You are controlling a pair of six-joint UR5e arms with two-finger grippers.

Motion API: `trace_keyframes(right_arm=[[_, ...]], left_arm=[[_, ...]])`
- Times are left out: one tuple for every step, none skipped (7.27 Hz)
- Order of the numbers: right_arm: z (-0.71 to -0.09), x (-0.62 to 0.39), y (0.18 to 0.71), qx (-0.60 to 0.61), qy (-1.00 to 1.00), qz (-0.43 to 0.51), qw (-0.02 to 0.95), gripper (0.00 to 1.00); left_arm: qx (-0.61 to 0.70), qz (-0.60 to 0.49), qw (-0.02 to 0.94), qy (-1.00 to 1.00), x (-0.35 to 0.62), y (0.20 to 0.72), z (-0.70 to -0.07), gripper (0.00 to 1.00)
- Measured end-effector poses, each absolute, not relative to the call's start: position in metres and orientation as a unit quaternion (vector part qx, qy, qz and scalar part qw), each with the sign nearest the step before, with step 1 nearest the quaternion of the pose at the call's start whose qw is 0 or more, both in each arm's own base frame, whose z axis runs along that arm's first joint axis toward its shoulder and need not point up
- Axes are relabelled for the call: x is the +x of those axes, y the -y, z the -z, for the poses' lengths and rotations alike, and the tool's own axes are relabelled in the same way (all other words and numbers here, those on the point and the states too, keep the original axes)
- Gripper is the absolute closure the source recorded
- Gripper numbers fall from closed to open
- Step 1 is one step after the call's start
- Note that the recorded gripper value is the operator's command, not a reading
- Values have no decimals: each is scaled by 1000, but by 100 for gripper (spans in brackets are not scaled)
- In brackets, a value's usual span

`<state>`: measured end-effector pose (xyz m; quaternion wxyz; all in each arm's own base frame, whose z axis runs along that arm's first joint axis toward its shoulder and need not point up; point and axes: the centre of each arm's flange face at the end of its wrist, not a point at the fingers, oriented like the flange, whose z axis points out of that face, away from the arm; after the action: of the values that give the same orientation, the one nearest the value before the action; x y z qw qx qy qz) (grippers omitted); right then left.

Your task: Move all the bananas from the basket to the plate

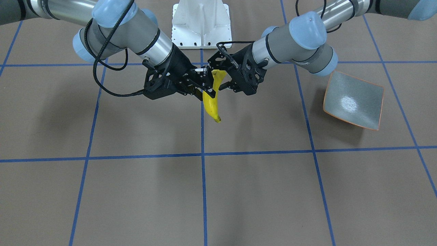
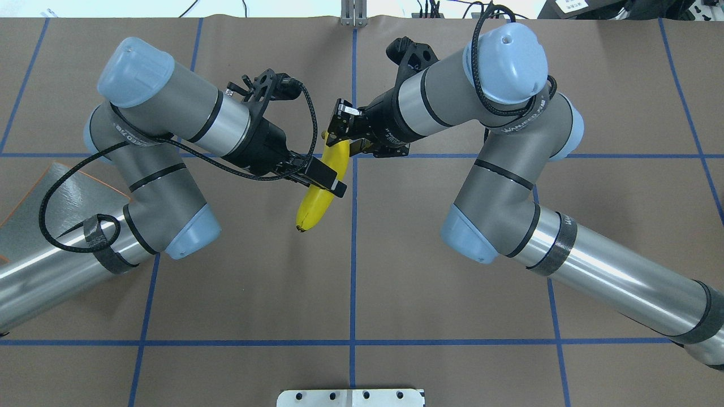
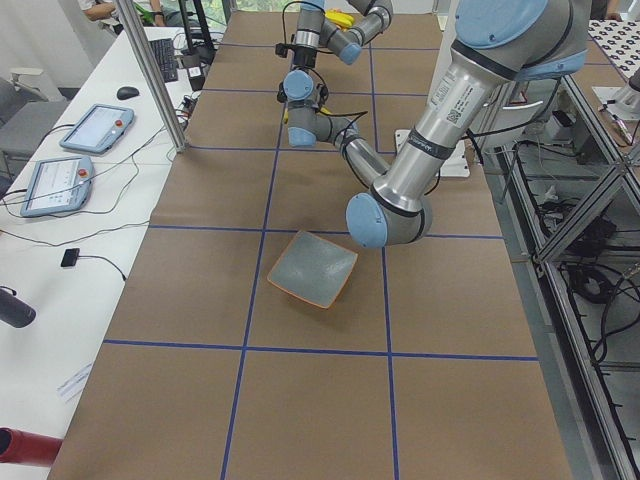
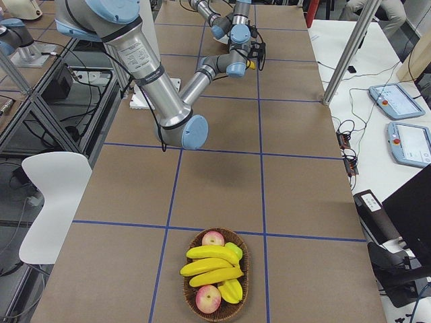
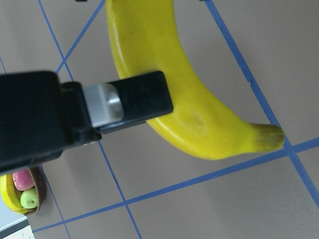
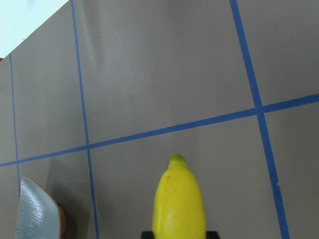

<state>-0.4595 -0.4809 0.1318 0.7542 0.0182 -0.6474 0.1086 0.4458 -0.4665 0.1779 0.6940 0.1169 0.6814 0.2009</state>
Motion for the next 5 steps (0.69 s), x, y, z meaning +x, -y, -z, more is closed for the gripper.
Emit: trace_keyframes(right_arm=[[-132, -459, 481, 17, 650, -110, 752, 59], [-133, -459, 480, 17, 653, -110, 749, 1], [-136, -458, 480, 20, 659, -107, 745, 0], [-145, -455, 479, 25, 664, -105, 740, 0], [-154, -451, 477, 28, 670, -103, 735, 0]], left_arm=[[115, -199, 693, -683, 446, 466, -177, 100], [109, -193, 693, -686, 445, 465, -177, 100], [101, -183, 693, -690, 444, 464, -177, 100], [95, -177, 693, -692, 444, 464, -178, 100], [93, -174, 694, -692, 444, 464, -179, 100]])
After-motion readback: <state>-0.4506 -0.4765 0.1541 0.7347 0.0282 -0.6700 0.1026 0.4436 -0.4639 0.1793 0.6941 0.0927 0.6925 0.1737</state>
